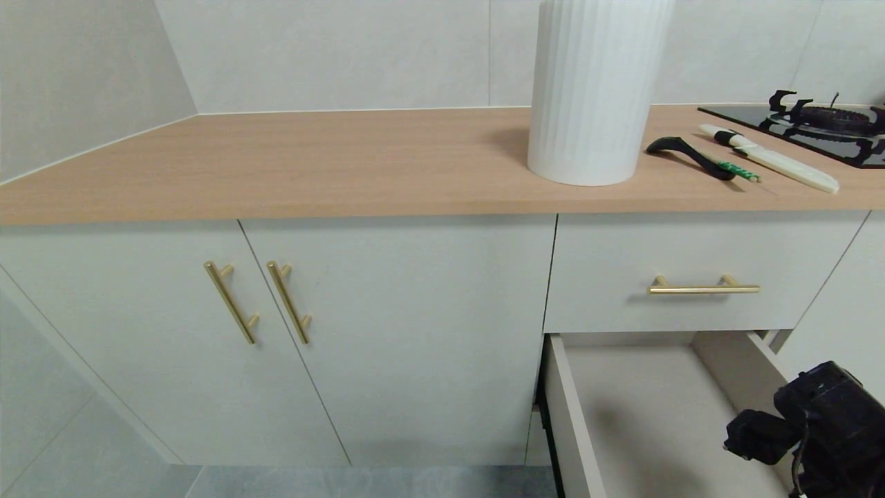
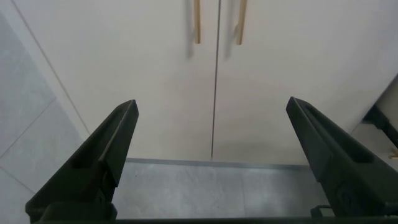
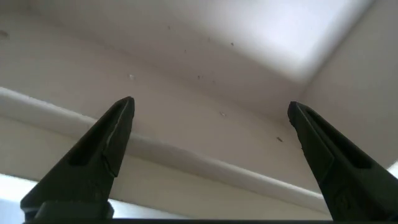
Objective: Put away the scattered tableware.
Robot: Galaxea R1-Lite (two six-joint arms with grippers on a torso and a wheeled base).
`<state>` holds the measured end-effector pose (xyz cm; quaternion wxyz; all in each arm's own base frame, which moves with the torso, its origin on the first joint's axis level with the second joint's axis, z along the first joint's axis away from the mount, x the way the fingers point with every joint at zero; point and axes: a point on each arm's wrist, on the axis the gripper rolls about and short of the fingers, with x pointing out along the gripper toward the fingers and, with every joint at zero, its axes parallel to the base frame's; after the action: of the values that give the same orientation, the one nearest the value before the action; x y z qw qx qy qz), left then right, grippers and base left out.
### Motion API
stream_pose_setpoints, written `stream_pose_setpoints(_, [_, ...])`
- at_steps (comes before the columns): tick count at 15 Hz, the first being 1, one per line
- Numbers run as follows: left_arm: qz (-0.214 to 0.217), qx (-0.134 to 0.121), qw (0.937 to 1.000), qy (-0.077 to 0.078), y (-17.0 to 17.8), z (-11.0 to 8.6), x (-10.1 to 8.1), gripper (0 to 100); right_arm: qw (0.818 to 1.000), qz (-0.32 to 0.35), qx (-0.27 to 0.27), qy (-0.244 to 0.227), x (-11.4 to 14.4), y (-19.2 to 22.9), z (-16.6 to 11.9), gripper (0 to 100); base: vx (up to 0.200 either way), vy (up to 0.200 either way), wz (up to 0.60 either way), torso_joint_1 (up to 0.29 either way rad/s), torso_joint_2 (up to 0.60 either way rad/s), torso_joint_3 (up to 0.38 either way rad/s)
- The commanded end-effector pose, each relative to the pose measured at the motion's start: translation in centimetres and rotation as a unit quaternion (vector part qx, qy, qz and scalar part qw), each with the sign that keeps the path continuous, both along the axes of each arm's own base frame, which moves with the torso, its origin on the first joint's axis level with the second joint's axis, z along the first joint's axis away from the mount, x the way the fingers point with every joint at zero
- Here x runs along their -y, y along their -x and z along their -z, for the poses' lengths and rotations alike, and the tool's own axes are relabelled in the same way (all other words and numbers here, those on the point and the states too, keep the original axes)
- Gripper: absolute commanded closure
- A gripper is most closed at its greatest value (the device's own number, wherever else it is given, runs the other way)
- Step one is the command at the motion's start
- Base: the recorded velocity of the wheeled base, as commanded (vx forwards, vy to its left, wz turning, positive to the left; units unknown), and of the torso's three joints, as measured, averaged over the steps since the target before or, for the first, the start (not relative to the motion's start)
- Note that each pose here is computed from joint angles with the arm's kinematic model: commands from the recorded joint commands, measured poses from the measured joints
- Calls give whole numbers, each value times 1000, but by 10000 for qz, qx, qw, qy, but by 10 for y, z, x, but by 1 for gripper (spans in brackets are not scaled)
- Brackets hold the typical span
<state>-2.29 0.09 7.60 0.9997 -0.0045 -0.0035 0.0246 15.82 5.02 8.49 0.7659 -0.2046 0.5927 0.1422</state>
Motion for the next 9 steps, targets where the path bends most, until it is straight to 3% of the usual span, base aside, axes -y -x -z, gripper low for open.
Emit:
stream_pose_setpoints(1, [-7,-3,10000,1,0,0,0,0,10000,-11,93,-13,-2,-2,-3,0,0,0,0,0,0,0])
stream_pose_setpoints(5, [-7,-3,10000,1,0,0,0,0,9944,432,875,-411,-4,-18,-17,0,0,0,0,0,0,0])
stream_pose_setpoints(9, [-7,-3,10000,1,0,0,0,0,9651,870,2193,-1138,-5,-23,-47,0,0,0,0,0,0,0])
